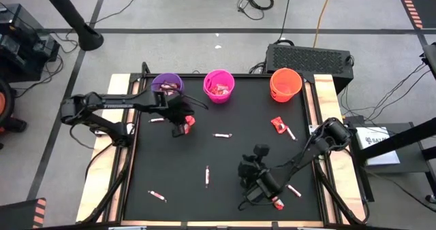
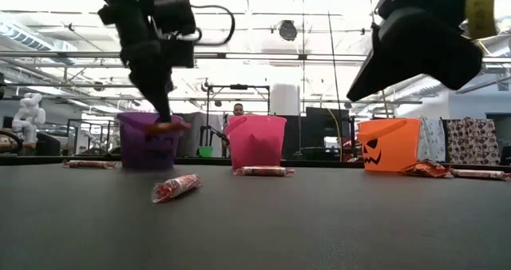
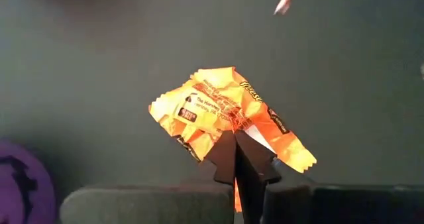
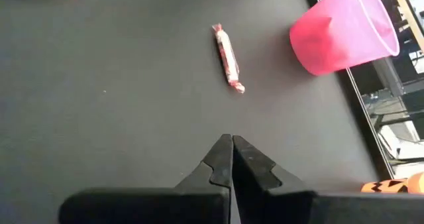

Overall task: Sort candy by brand, put in halloween buckets
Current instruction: Put the red chocolate bar into the pink bucket

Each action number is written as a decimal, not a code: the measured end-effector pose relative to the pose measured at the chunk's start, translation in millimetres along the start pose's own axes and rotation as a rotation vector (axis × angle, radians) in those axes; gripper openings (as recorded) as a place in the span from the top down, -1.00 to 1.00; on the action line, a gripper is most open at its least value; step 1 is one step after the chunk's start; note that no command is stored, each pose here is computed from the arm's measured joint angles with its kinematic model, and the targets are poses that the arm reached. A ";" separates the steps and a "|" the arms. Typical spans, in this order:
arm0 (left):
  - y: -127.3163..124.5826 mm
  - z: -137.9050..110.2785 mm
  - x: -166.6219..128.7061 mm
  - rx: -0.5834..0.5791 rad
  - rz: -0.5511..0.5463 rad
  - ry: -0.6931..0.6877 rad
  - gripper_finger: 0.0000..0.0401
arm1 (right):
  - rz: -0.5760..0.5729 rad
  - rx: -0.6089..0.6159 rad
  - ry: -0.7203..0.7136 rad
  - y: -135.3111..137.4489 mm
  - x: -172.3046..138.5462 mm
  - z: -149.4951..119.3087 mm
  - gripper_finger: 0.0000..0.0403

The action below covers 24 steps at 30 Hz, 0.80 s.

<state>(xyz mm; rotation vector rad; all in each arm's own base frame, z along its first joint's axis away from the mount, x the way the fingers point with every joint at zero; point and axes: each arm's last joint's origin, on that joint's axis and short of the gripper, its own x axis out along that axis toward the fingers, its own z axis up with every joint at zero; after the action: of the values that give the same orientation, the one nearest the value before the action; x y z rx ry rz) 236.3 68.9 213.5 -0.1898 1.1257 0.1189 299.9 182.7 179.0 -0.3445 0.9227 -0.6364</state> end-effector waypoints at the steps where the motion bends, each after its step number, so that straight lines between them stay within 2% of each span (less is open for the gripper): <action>1: -0.5 2.8 -4.0 0.002 -0.002 -0.018 0.99 | 0.001 0.006 0.000 0.2 -0.4 -0.2 1.00; 5: -1.0 10.9 -12.2 0.009 0.000 -0.064 0.99 | 0.001 0.020 0.002 -0.2 0.4 0.1 1.00; 8: -0.5 22.2 -17.2 0.018 0.021 -0.150 0.99 | -0.003 0.023 0.003 -0.9 1.7 0.9 1.00; 17: 20.3 77.7 -46.1 -0.017 0.206 -0.740 1.00 | -0.033 0.074 0.026 -10.6 18.4 10.4 1.00; 20: 37.8 84.9 -40.7 -0.051 0.246 -0.801 1.00 | -0.043 0.084 0.036 -13.9 23.2 12.7 1.00; 24: 62.4 87.1 -17.4 -0.118 0.247 -0.774 1.00 | -0.049 0.091 0.040 -15.8 26.3 14.2 1.00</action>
<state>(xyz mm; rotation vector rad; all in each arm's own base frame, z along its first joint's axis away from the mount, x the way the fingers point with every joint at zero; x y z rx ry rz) 294.1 148.2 259.9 -0.0919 0.3647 0.4398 317.5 153.8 179.0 -0.2745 0.9225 -0.7299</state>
